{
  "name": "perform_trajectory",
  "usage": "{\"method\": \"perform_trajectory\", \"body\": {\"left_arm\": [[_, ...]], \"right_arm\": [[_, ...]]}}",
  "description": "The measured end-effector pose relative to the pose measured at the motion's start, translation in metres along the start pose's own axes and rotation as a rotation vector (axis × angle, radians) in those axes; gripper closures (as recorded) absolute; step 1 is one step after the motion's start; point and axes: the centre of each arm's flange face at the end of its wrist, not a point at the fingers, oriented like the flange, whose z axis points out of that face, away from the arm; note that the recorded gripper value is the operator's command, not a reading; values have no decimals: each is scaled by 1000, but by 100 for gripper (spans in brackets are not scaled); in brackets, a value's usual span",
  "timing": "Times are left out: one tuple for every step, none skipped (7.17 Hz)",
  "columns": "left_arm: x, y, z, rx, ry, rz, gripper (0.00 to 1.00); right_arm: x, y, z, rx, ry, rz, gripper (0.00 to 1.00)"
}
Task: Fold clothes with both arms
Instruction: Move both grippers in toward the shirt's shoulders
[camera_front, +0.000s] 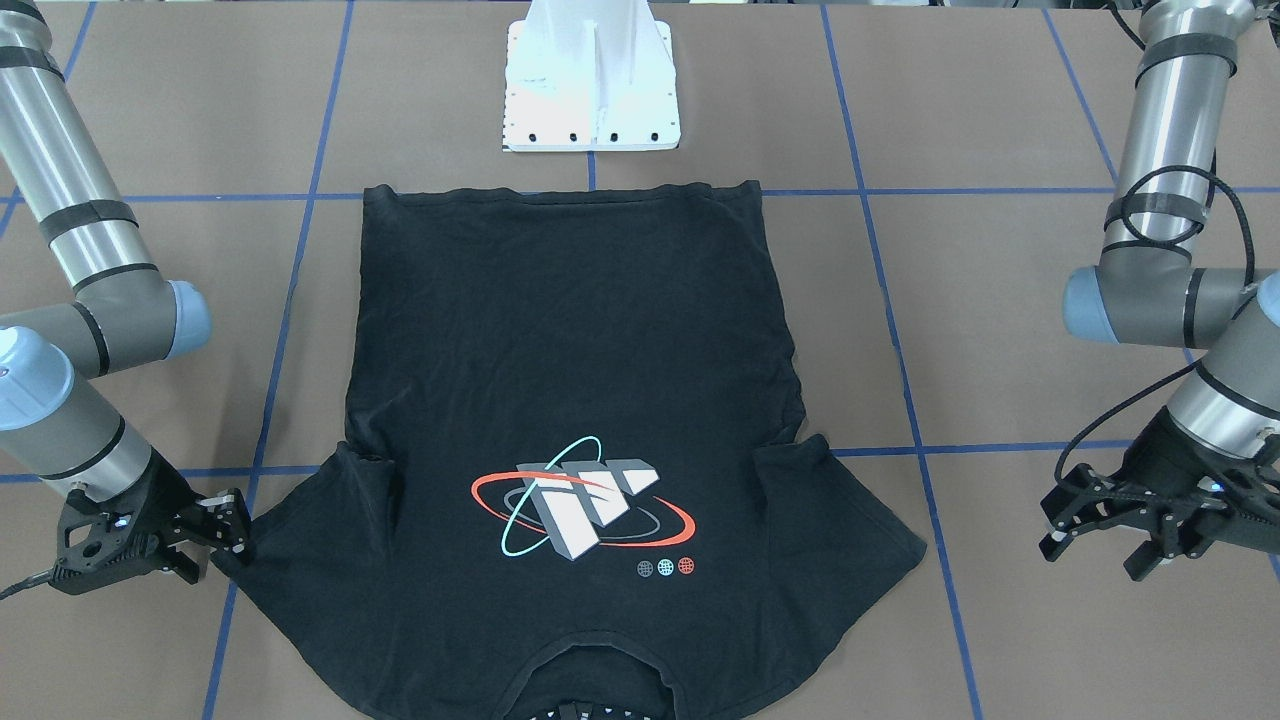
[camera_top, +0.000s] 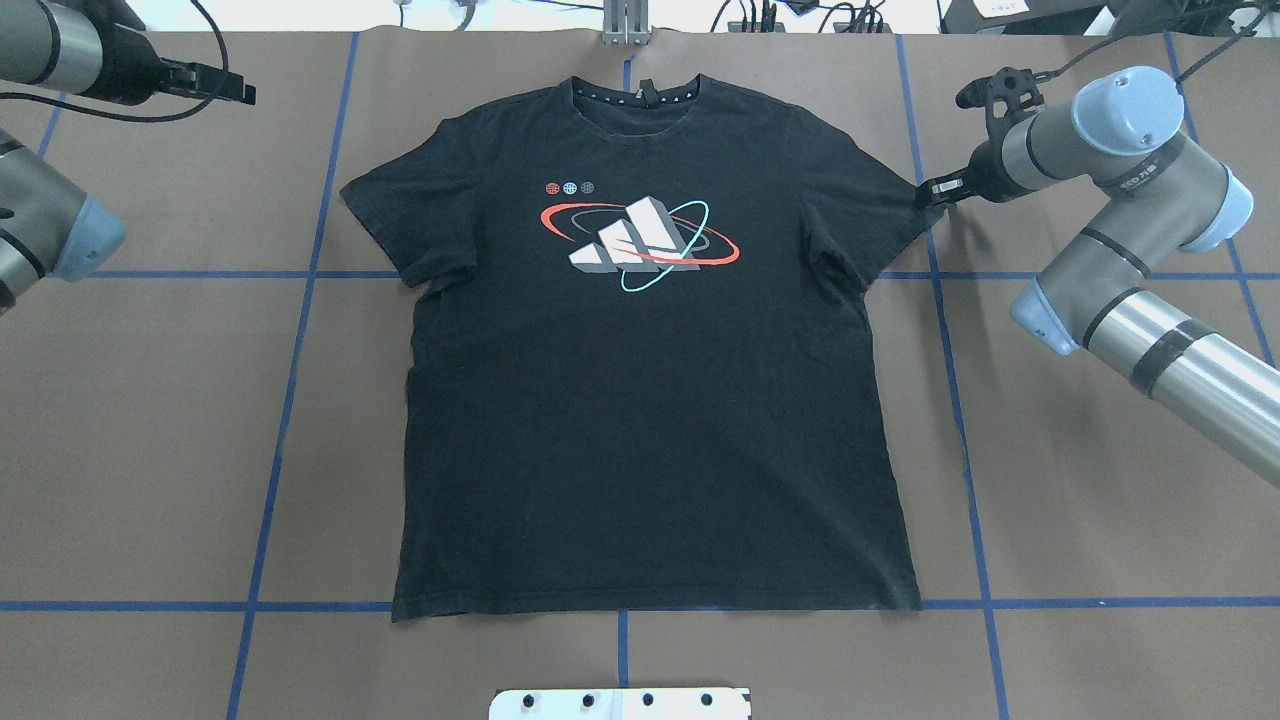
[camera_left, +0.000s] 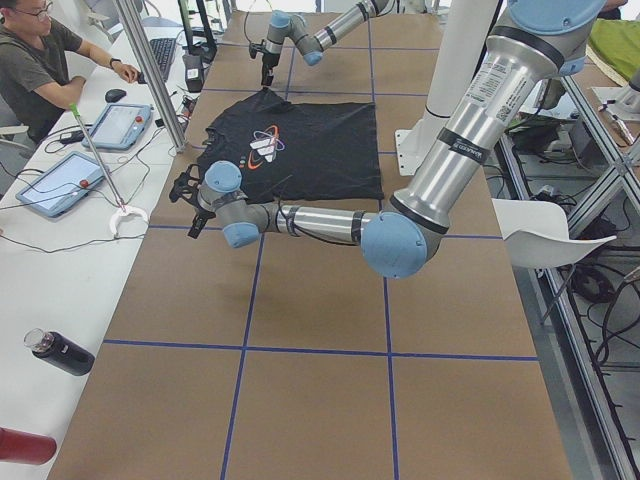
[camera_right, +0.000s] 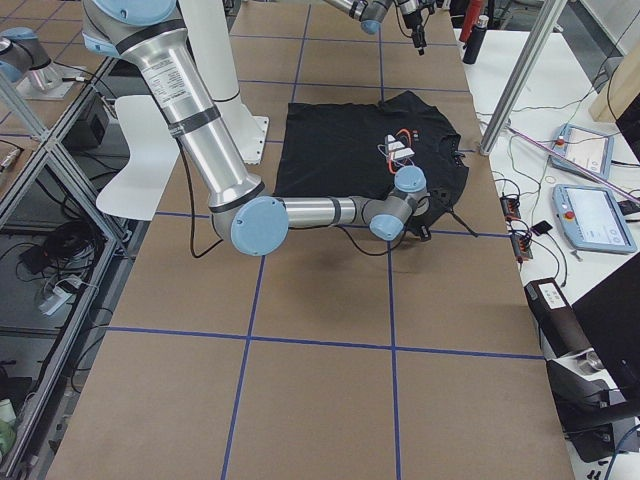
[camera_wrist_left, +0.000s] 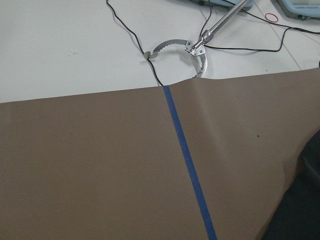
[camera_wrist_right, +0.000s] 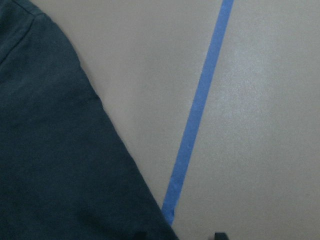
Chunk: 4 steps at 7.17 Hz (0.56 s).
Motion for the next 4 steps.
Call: {"method": "perform_trajectory", "body": {"left_arm": [[0,0,0,0,0,0,0],[0,0,0,0,0,0,0],[0,0,0,0,0,0,0],[0,0,0,0,0,0,0]], "right_arm": [[0,0,0,-1,0,0,100],[-1,0,0,-1,-2,0,100],[-2,-1,-1,-1,-7,-2,100],[-6,-3,-3,-3,-20,-4,100]]}}
